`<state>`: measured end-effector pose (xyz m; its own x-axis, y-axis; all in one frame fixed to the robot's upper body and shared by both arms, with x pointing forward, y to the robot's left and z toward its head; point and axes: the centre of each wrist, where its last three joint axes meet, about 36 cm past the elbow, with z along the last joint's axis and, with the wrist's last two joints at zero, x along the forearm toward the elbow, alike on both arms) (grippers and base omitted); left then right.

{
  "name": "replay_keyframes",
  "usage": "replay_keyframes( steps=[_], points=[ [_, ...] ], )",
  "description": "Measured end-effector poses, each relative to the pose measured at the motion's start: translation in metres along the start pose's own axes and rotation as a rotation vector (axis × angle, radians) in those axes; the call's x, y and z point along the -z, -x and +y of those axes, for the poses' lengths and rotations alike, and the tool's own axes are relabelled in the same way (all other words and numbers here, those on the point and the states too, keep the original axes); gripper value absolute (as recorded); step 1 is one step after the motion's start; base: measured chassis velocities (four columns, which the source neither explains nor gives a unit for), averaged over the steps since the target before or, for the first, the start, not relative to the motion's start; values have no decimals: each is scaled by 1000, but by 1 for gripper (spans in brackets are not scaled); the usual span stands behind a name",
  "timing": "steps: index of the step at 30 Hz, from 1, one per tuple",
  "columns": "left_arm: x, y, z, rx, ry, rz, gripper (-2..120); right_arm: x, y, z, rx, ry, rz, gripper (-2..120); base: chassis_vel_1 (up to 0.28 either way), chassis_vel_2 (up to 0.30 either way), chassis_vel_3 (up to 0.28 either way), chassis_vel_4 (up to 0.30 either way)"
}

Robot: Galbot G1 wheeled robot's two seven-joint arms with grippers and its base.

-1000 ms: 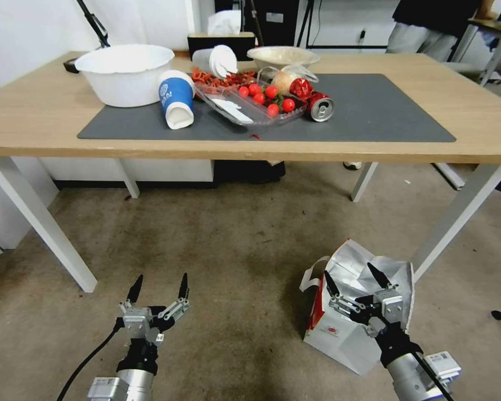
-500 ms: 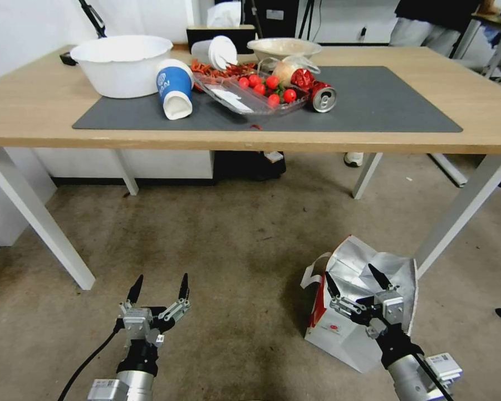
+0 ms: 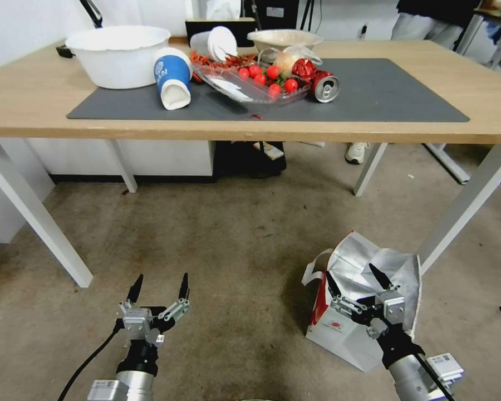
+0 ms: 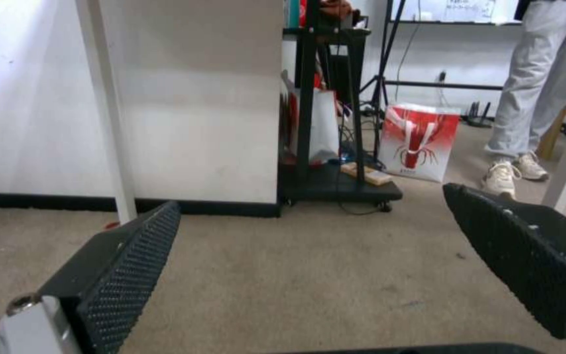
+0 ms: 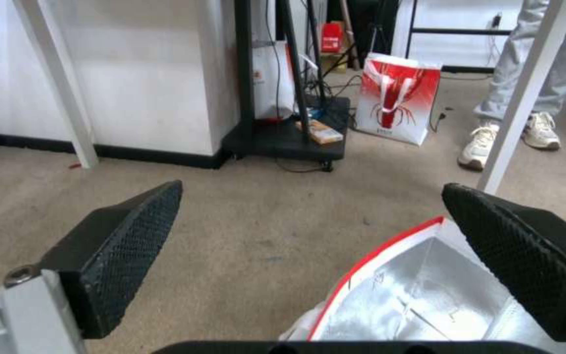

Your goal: Pick up the food delivery bag from the floor and place it on the table.

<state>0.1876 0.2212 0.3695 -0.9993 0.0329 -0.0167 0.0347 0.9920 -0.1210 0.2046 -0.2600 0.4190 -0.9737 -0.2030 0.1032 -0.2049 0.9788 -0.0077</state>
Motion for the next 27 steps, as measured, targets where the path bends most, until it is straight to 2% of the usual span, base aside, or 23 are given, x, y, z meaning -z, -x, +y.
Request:
replay_keyframes(
  steps=[27],
  points=[
    [-2,1,2,6,-4,-4,100,2,0,1,4,-2,-1,100,0,0,0,0]
  ],
)
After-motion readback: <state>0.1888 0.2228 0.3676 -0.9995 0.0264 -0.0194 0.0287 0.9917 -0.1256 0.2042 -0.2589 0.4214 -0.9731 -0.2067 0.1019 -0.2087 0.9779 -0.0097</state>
